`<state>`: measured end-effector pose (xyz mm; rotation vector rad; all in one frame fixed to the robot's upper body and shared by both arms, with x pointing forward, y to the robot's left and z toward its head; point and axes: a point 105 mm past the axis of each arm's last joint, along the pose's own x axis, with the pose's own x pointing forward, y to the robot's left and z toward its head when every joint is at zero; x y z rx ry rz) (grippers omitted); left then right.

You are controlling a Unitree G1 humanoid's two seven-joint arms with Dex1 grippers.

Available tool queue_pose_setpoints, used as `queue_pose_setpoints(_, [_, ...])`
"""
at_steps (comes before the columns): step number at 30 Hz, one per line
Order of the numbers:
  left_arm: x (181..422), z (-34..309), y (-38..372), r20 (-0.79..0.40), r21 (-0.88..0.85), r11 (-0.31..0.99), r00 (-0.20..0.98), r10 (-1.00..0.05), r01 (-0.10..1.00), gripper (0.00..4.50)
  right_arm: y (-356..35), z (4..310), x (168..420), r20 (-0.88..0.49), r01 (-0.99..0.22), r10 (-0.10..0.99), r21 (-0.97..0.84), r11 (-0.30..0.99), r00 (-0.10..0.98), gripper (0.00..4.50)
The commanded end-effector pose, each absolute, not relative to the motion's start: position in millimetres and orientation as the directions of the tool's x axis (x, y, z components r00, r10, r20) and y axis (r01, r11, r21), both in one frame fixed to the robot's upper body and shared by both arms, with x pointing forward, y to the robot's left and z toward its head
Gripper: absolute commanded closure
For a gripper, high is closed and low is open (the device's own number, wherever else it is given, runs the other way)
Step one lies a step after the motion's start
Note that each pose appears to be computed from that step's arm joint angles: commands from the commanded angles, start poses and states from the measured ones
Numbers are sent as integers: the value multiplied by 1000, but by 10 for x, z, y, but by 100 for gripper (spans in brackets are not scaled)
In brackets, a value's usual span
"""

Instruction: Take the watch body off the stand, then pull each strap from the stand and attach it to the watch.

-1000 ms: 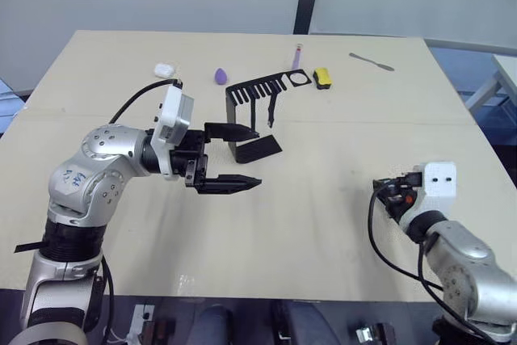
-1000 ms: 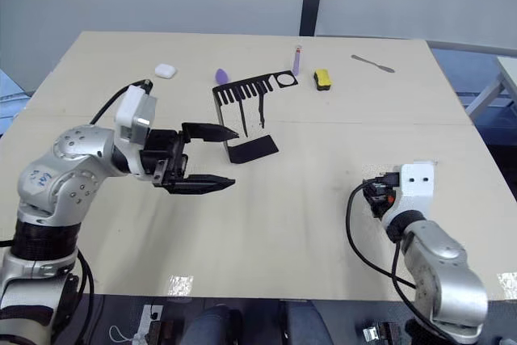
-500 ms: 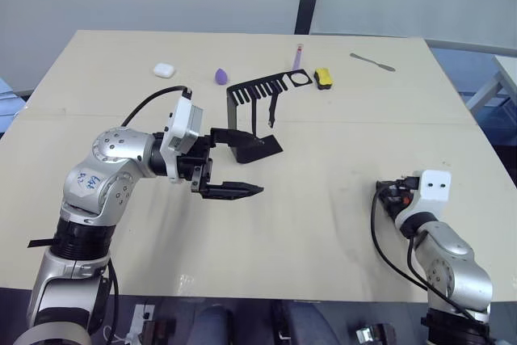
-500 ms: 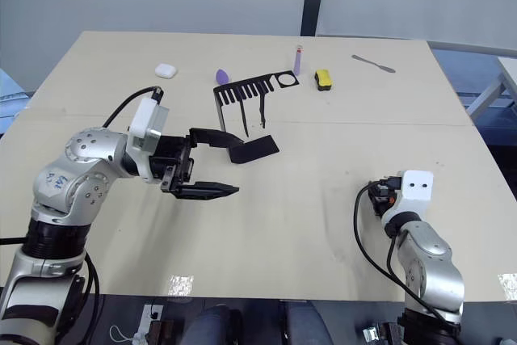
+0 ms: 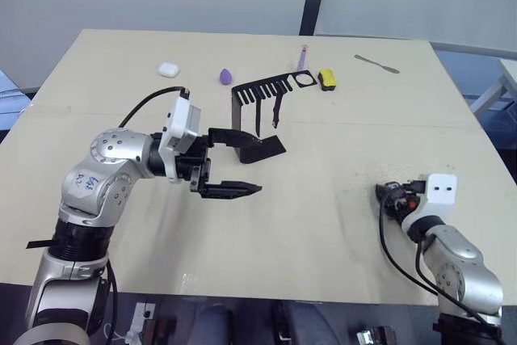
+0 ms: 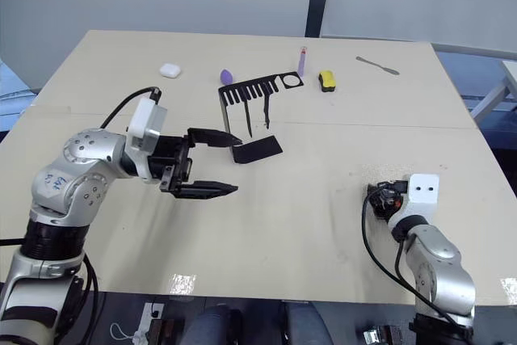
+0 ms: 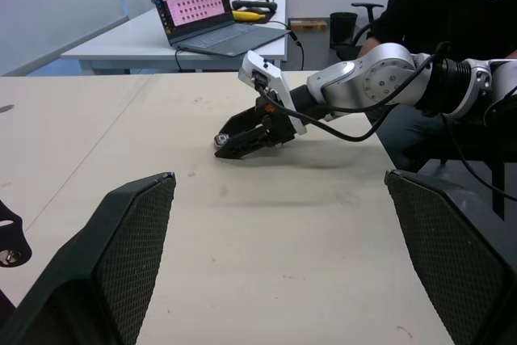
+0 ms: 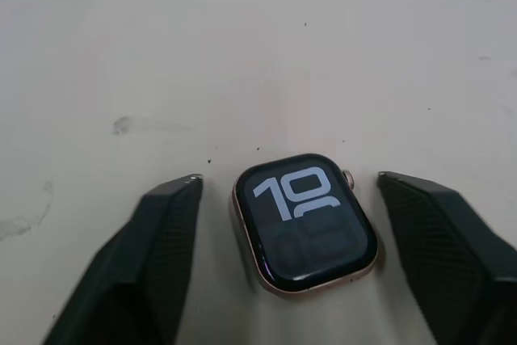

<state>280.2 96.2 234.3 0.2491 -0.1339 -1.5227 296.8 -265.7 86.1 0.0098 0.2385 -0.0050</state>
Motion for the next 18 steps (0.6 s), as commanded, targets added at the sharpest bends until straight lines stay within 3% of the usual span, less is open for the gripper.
queue_pose_setpoints(1, [2886, 2380, 1201, -8, 171, 153, 157, -988, 973, 0, -2762, 818, 2732, -303, -17, -7, -79, 997, 953, 4])
queue_pose_setpoints(4, [2895, 2266, 1448, -35, 129, 249, 255, -966, 960, 0, -2829, 956, 2517, -293, -44, 14, -93, 995, 956, 4])
queue_pose_setpoints(9, [2859, 2115, 2016, -78, 47, 448, 450, -890, 893, 0, -2973, 1367, 2039, -267, -186, 152, -106, 977, 952, 4])
queue_pose_setpoints(14, [2857, 2077, 2653, -74, 5, 658, 657, -750, 753, 0, -3374, 1692, 1649, -278, -193, 153, -124, 973, 948, 4])
queue_pose_setpoints(18, [2877, 1990, 3030, -79, 20, 769, 768, -636, 639, 0, -3556, 1854, 1542, -254, -179, 140, -139, 974, 957, 4])
